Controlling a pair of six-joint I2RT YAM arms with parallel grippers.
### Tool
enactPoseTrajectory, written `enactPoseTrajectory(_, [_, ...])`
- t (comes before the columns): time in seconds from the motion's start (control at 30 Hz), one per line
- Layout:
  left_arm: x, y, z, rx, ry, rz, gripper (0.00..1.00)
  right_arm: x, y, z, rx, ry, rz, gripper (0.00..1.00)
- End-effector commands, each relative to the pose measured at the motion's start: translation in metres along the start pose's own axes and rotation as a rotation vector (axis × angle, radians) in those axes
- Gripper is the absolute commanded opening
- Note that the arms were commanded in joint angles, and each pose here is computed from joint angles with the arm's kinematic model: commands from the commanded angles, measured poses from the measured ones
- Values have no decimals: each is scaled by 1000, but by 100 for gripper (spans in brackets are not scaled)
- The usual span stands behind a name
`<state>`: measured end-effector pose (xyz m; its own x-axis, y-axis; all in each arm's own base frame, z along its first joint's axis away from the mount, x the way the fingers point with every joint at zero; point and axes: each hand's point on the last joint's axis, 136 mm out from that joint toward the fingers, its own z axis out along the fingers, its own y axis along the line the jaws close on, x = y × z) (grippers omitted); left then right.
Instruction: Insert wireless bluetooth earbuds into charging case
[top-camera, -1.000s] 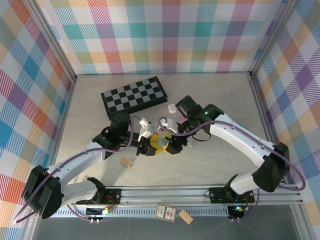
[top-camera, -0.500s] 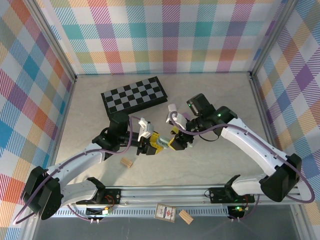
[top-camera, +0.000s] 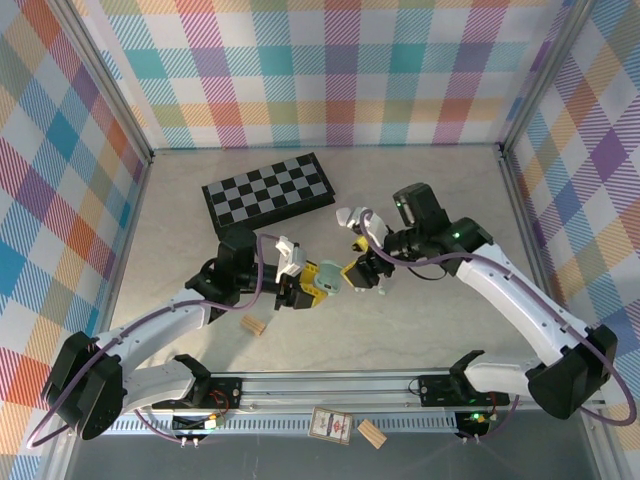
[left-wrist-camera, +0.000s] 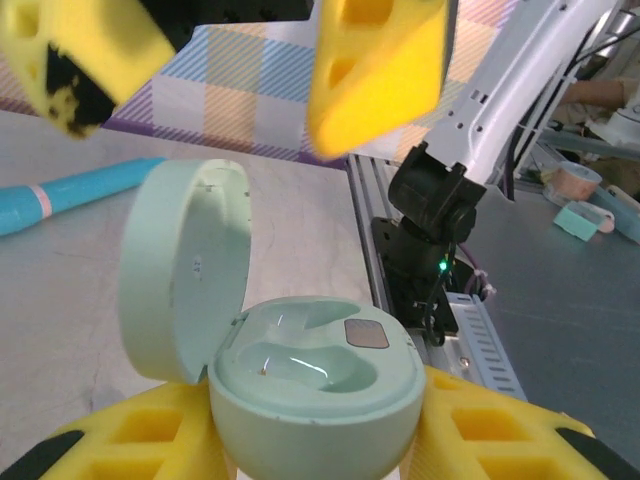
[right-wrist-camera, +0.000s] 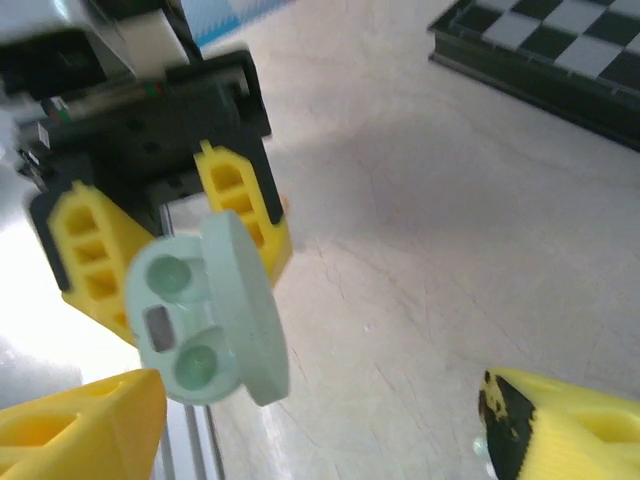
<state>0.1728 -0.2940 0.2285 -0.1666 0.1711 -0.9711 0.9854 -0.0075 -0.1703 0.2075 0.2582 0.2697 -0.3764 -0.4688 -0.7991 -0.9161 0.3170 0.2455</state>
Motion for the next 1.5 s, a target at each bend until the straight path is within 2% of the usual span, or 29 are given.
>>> enactPoseTrajectory(0.0, [-14, 2, 0, -15, -65, 50, 39, -21, 19, -21, -90, -158, 18, 84])
enactPoseTrajectory(0.1, [-15, 7, 0, -24, -80, 50, 39, -18, 9, -36, -64, -233, 65, 84])
enactPoseTrajectory(0.17, [-16, 11, 0, -33, -94, 50, 39, -14, -10, -43, -10, -273, 166, 84])
enactPoseTrajectory(0.27, [-19, 13, -1, -38, -106, 52, 39, 0, -47, -46, 133, -297, 321, 84])
enactPoseTrajectory(0.43, [-24, 14, -2, -41, -118, 58, 39, 54, -102, -33, 348, -220, 630, 83])
enactPoseTrajectory(0.5, [-25, 15, -3, -42, -123, 63, 39, 81, -117, -24, 405, -147, 740, 81])
enactPoseTrajectory(0.63, [-27, 13, -3, -39, -127, 61, 39, 130, -123, 0, 408, 62, 899, 81])
enactPoseTrajectory(0.7, [-28, 14, -4, -44, -128, 63, 39, 148, -125, 9, 413, 106, 988, 81])
enactPoseTrajectory(1.03, [-30, 15, -4, -44, -130, 65, 39, 184, -110, 52, 321, 35, 1387, 73])
enactPoseTrajectory(1.3, [-31, 16, -4, -46, -131, 70, 39, 193, -104, 86, 282, 50, 1455, 70])
enactPoseTrajectory(1.47, [-32, 14, -5, -44, -128, 67, 39, 202, -115, 87, 348, 59, 1454, 68])
